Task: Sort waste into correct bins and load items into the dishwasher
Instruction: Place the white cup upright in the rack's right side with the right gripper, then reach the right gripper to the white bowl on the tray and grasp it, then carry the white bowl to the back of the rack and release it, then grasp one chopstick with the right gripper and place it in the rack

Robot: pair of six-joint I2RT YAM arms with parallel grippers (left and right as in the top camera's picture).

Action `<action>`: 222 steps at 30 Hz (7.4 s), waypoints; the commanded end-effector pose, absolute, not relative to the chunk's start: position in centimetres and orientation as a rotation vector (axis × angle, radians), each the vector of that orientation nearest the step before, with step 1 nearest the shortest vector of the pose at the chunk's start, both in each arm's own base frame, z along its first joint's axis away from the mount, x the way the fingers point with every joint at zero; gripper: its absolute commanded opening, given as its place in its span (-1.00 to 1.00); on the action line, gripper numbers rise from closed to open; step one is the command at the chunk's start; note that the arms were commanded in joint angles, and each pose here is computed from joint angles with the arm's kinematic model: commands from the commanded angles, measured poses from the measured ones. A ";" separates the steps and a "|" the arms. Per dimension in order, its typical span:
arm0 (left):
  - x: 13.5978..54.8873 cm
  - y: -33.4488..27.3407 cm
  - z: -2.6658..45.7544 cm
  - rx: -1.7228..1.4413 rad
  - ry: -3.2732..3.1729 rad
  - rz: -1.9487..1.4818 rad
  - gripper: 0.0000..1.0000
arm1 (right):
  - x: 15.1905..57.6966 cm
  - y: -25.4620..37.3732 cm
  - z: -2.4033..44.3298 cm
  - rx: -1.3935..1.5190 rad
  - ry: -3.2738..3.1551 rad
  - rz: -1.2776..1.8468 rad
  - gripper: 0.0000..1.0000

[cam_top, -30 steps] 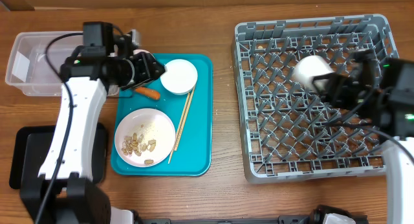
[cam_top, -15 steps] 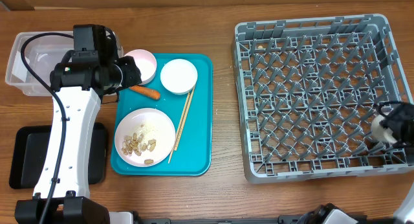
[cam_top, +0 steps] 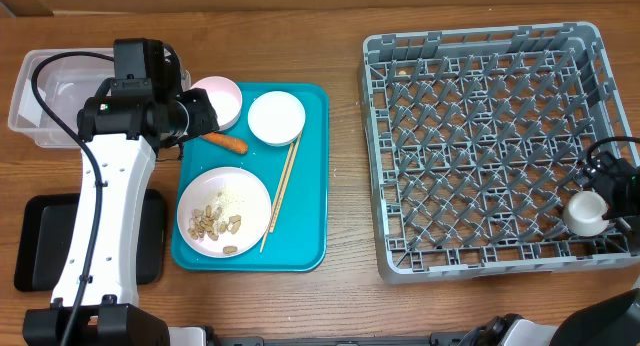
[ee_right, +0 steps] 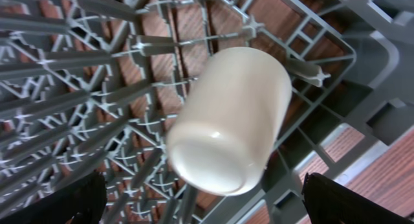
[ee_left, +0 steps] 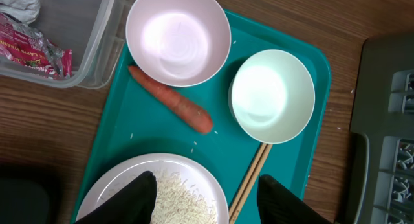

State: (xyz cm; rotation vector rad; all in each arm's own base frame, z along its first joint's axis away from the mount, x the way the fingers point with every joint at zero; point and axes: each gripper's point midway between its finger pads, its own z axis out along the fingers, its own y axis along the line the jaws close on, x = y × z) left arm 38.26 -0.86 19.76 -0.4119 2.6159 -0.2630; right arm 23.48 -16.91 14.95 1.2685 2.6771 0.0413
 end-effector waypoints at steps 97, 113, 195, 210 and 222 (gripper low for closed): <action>32.1 9.5 21.1 -0.659 2.639 0.112 0.32 | 44.5 33.5 4.3 -0.282 2.752 0.399 -0.34; 32.1 9.5 21.1 -0.659 2.640 0.113 0.31 | 47.3 32.6 8.7 -0.225 2.686 0.454 -0.92; 33.0 8.5 21.3 -0.643 2.619 0.015 0.40 | 33.9 35.3 4.7 -0.048 2.967 0.398 0.27; 33.0 8.5 21.3 -0.643 2.618 0.015 0.42 | 32.6 34.4 -0.7 -0.047 3.027 0.165 0.01; 33.0 8.5 21.3 -0.643 2.618 0.015 0.41 | 31.4 33.3 -1.2 0.058 3.079 0.092 -0.52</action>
